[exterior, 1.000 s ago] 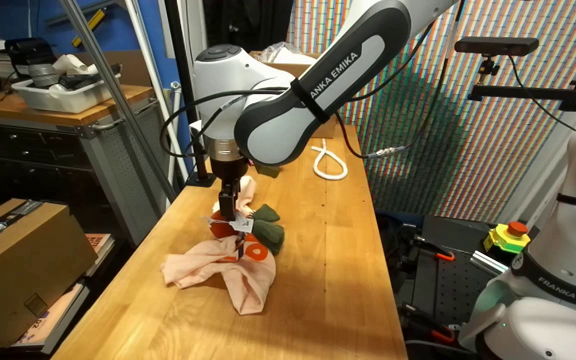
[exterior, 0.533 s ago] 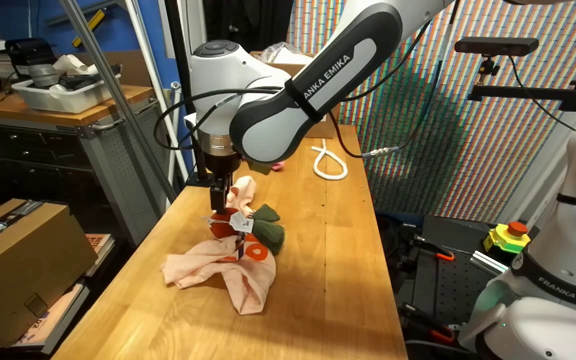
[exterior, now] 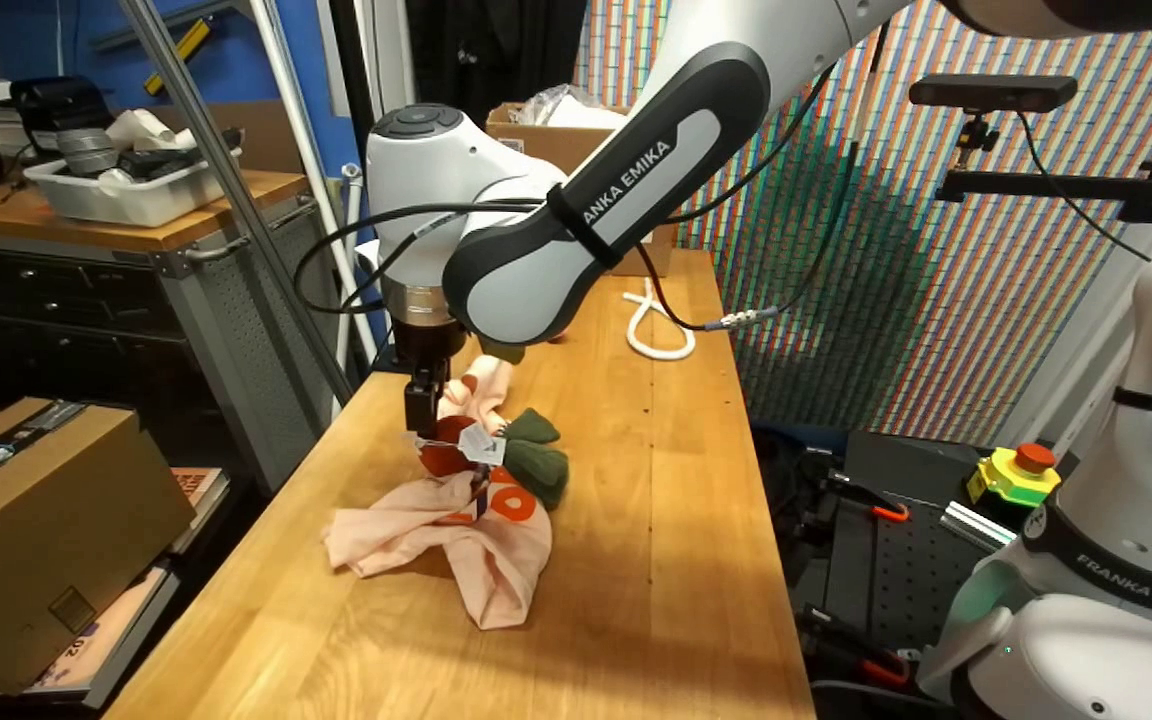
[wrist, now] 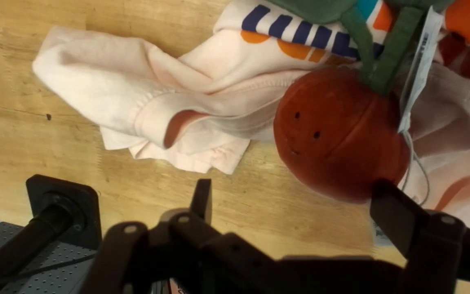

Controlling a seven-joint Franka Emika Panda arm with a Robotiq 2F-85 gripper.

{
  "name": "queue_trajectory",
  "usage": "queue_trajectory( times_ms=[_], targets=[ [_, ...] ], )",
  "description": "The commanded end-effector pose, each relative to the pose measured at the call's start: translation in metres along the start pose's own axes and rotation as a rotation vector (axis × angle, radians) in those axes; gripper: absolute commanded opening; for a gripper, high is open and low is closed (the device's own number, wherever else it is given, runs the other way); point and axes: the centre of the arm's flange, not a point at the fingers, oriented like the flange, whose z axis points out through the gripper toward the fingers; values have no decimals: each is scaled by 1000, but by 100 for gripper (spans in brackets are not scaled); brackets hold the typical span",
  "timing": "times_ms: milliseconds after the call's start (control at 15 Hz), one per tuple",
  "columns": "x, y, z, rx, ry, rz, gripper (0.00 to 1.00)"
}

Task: Separate the objects on the table.

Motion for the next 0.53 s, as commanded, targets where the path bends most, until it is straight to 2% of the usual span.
queue_trajectory(
  times_ms=[0,200,467],
  targets=[
    [15,5,5,-12,41,29,100],
    [16,7,10,-17,26,50,100],
    [15,6,9,19,-24,75,100]
  ],
)
